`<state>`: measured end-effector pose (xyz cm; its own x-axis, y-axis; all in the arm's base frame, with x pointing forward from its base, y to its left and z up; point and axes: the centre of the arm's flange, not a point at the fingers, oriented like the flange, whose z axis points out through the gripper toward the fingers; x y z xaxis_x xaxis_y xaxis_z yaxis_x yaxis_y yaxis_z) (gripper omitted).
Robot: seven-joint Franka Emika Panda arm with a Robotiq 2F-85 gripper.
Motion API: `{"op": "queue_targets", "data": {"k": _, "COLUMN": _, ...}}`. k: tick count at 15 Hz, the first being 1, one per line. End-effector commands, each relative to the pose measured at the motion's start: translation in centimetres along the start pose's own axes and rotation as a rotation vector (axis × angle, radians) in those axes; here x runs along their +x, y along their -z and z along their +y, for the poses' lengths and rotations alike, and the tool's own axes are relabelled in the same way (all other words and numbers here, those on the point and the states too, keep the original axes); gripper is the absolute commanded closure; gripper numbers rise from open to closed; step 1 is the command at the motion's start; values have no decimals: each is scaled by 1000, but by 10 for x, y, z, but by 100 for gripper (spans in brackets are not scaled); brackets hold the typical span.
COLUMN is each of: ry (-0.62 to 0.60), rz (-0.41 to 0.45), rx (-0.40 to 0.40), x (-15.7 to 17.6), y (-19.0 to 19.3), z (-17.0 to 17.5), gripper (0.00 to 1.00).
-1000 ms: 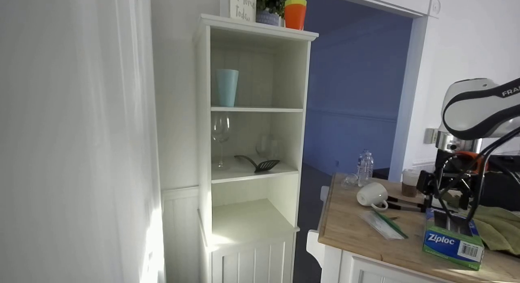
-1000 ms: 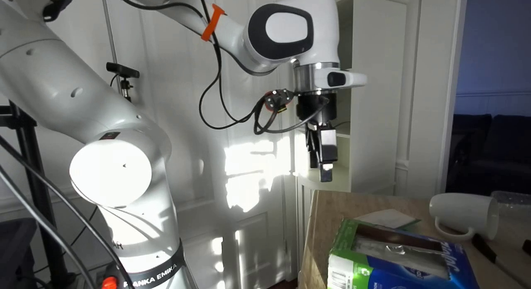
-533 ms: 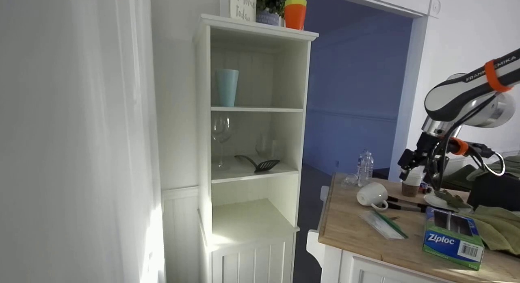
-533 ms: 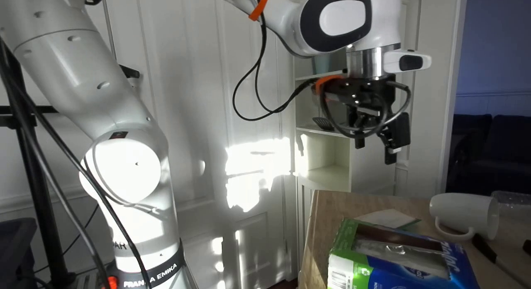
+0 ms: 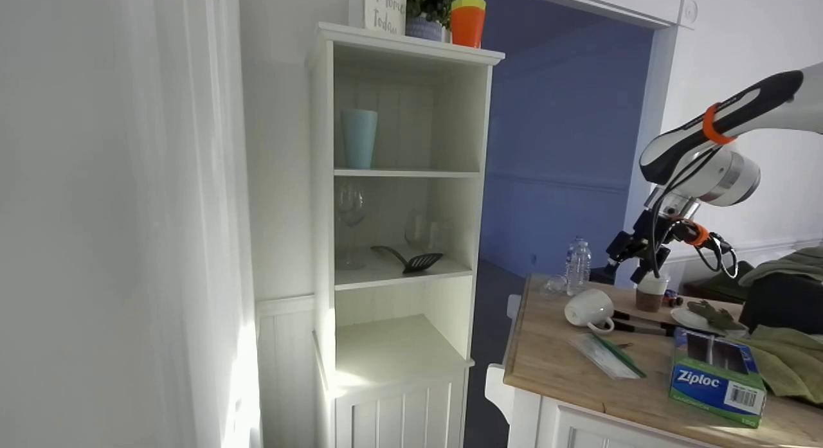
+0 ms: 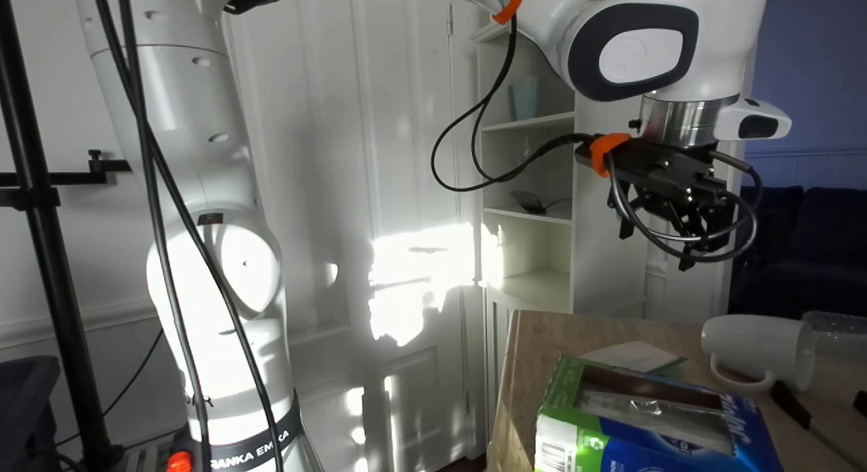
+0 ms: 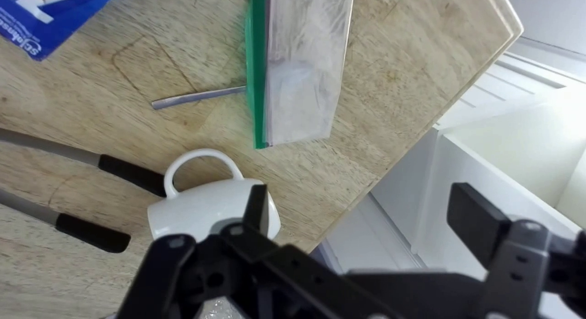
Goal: Position the cup upright
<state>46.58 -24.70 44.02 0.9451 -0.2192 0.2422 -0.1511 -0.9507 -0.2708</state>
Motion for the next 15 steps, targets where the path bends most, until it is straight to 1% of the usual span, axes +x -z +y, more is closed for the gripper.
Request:
{"op": "queue_targets", "data": {"k": 1, "ry": 1, "rz": -2, "rx": 0, "x": 1, "y": 0, "z": 0, "gripper": 0}}
{"op": "queue_targets", "data": {"k": 4, "ry": 2, "rz": -1, "rx": 0, "x": 2, "y": 1, "z": 0, "gripper": 0}}
{"op": "queue_targets", "data": {"k": 5, "ry": -24, "rz": -4, "rx": 12, "x": 12, "y": -3, "z": 4, "gripper": 0}}
{"op": "queue_targets", "data": {"k": 7, "ry": -53, "rz": 5, "rx": 28, "x": 28, "y": -6, "z": 19, "gripper": 0}}
{"op": "queue_targets", "data": {"k": 9, "ry": -83, "rz": 37, "rx": 42, "x": 44, "y": -10, "z": 38, "gripper": 0}}
{"op": "queue_targets", "data": {"k": 11, "ry": -107, "rz": 53, "rx": 80, "x": 56, "y": -14, "z": 57, "gripper": 0}}
{"op": "queue_targets", "data": {"k": 12, "ry": -96, "rz": 64, "rx": 92, "x": 62, "y": -18, "z": 65, "gripper": 0}}
{"op": "queue_targets", "data": {"k": 15, "ry": -73, "rz": 57, "rx": 138, "x": 73, "y": -34, "z": 86, "gripper": 0}}
